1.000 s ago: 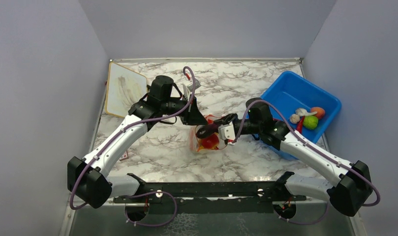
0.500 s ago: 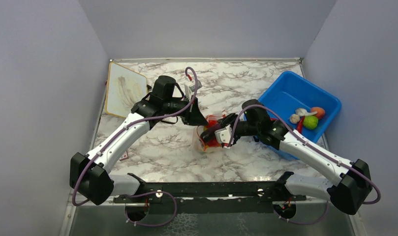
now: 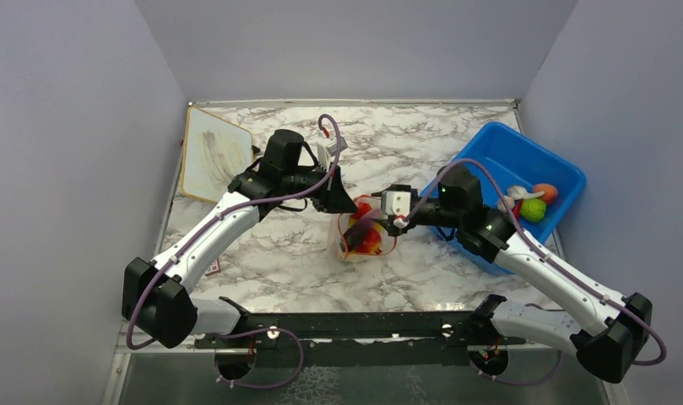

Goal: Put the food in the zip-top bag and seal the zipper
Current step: Place the fake vegetable in the zipper food storage bag, then zip the zipper food storage bag at the center of the board.

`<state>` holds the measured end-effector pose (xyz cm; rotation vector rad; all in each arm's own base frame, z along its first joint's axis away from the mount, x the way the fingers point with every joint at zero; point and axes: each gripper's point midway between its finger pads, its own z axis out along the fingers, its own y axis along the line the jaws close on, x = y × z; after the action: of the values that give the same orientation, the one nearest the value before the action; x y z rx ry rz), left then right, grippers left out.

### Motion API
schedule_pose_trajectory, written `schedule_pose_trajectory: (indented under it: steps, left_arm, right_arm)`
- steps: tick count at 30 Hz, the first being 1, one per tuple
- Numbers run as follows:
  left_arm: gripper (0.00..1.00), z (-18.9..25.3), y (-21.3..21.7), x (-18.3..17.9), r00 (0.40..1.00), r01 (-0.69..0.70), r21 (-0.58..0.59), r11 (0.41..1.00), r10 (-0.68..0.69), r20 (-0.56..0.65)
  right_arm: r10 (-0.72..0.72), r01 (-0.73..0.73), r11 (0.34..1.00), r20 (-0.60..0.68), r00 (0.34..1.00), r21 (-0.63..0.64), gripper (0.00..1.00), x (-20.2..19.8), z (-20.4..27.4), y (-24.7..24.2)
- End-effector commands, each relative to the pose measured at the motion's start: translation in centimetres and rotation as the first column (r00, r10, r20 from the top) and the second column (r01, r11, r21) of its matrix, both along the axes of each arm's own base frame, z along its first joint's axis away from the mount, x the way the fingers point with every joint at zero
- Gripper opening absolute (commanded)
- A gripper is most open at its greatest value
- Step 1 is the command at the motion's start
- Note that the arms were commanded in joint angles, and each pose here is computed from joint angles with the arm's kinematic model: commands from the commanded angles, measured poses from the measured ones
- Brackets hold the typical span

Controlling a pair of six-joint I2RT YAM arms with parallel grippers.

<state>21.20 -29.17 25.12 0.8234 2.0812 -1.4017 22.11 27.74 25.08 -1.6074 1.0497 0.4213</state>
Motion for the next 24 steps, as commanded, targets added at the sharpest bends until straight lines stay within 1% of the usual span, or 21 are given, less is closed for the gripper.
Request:
schedule_pose_trajectory:
  steps: [1, 2, 4, 5, 6, 7, 8, 9, 10, 13, 15, 16, 18, 21, 24]
  left_arm:
    - [0.0, 1.2, 0.3, 1.9, 0.991, -0.081, 0.008, 0.997, 0.079, 0.111]
    - [0.0, 1.2, 0.4, 2.1, 0.988, -0.097, 0.014, 0.995, 0.094, 0.12]
    - [0.0, 0.9, 0.6, 2.5, 0.984, -0.115, 0.024, 0.993, 0.111, 0.138]
    - [0.0, 0.8, 0.7, 2.6, 0.982, -0.119, 0.027, 0.993, 0.114, 0.151]
    - [0.0, 0.8, 0.8, 2.7, 0.98, -0.123, 0.029, 0.992, 0.117, 0.162]
    - [0.0, 0.6, 0.9, 2.8, 0.976, -0.124, 0.034, 0.992, 0.116, 0.184]
    - [0.0, 0.6, 1.0, 2.9, 0.972, -0.124, 0.035, 0.992, 0.114, 0.207]
    - [0.0, 0.6, 1.1, 3.0, 0.966, -0.123, 0.036, 0.992, 0.111, 0.231]
    - [0.0, 0.8, 1.2, 3.2, 0.96, -0.123, 0.034, 0.992, 0.11, 0.257]
    - [0.0, 2.0, 1.3, 3.4, 0.931, -0.108, 0.013, 0.994, 0.097, 0.352]
    - [0.0, 2.6, 1.2, 3.2, 0.902, -0.069, -0.007, 0.998, 0.066, 0.426]
    - [0.0, 2.8, 1.2, 3.0, 0.887, -0.049, -0.014, 0.999, 0.05, 0.459]
    - [0.0, 3.0, 1.2, 2.7, 0.865, -0.011, -0.017, 1.0, 0.018, 0.501]
    - [0.0, 3.7, 1.1, 1.6, 0.829, 0.084, -0.005, 0.996, -0.067, 0.555]
    - [0.0, 4.3, 1.3, 0.7, 0.782, 0.139, -0.003, 0.99, -0.108, 0.614]
  right_arm:
    - [-0.131, 0.243, 0.913, -0.328, 0.936, 0.329, 0.51, -0.2, 6.1, 0.6]
    - [-0.15, 0.319, 0.872, -0.417, 0.896, 0.372, 0.49, 0.0, 7.0, 0.4]
    - [-0.174, 0.478, 0.782, -0.598, 0.783, 0.399, 0.49, 0.6, 8.1, -0.1]
    - [-0.18, 0.527, 0.758, -0.653, 0.735, 0.384, 0.49, 0.7, 8.2, -0.3]
    - [-0.182, 0.532, 0.762, -0.667, 0.722, 0.369, 0.49, 0.4, 8.1, -0.4]
    - [-0.177, 0.491, 0.793, -0.636, 0.751, 0.36, 0.49, -0.1, 8.0, -0.4]
    - [-0.16, 0.425, 0.833, -0.582, 0.797, 0.353, 0.49, -0.8, 7.7, -0.3]
    - [-0.152, 0.38, 0.856, -0.531, 0.833, 0.351, 0.49, -1.3, 7.4, -0.5]
    - [-0.169, 0.372, 0.865, -0.502, 0.848, 0.337, 0.49, -1.5, 7.2, -1.0]
    - [-0.212, 0.374, 0.878, -0.459, 0.863, 0.297, 0.5, -2.1, 7.1, -2.4]
    - [-0.183, 0.296, 0.92, -0.384, 0.905, 0.258, 0.51, -3.1, 6.1, -2.8]
    - [-0.182, 0.277, 0.933, -0.361, 0.915, 0.231, 0.51, -3.4, 5.3, -3.0]
    - [-0.221, 0.295, 0.936, -0.335, 0.916, 0.19, 0.51, -3.1, 4.1, -3.7]
    - [-0.227, 0.279, 0.951, -0.312, 0.923, 0.132, 0.5, -3.5, 2.6, -4.3]
    - [-0.223, 0.266, 0.957, -0.29, 0.931, 0.117, 0.5, -3.5, 1.8, -4.5]
